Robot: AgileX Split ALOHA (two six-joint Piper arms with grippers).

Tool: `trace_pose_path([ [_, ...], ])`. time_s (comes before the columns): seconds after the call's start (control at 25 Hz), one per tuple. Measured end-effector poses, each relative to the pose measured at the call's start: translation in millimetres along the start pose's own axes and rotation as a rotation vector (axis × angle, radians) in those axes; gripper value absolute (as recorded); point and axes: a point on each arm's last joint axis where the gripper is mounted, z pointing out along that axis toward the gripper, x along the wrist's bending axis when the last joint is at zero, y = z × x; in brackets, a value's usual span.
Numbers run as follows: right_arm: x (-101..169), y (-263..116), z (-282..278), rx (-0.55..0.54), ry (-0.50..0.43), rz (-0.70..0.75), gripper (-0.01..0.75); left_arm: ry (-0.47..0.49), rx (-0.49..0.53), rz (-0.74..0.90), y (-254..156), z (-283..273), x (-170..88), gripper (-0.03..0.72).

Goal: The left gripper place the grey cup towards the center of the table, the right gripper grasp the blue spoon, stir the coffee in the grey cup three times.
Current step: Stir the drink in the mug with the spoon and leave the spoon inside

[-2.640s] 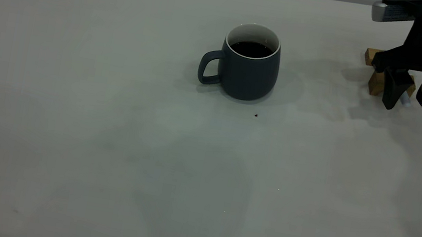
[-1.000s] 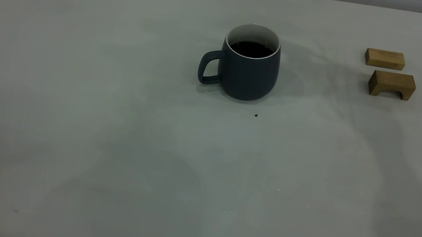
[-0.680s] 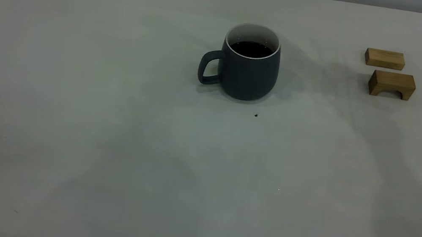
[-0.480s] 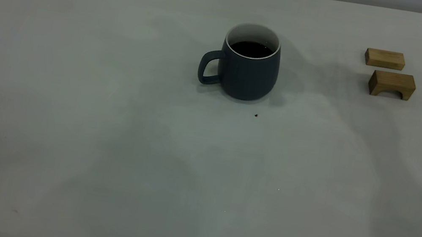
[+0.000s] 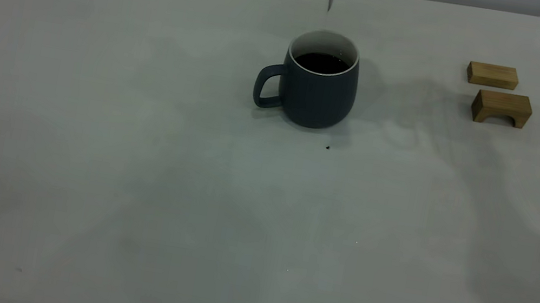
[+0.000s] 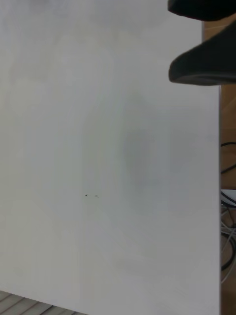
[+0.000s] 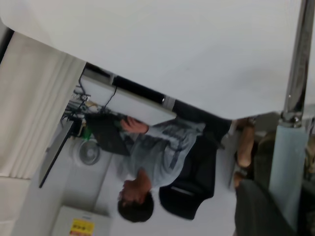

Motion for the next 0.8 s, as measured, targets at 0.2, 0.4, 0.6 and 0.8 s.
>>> trace_pose_path([
  [0.2,-4,10,8,0.019,-0.002,0.094,0.136,0.000,0.000,0.000,0,0,0,0.297],
  [0.4,-7,13,10,0.026,-0.007,0.173,0.136,0.000,0.000,0.000,0,0,0,0.297],
  [0.6,-11,26,17,0.021,-0.001,0.210,0.136,0.000,0.000,0.000,0,0,0,0.297],
  [0.8,-23,53,31,0.038,0.013,0.301,0.136,0.000,0.000,0.000,0,0,0,0.297],
])
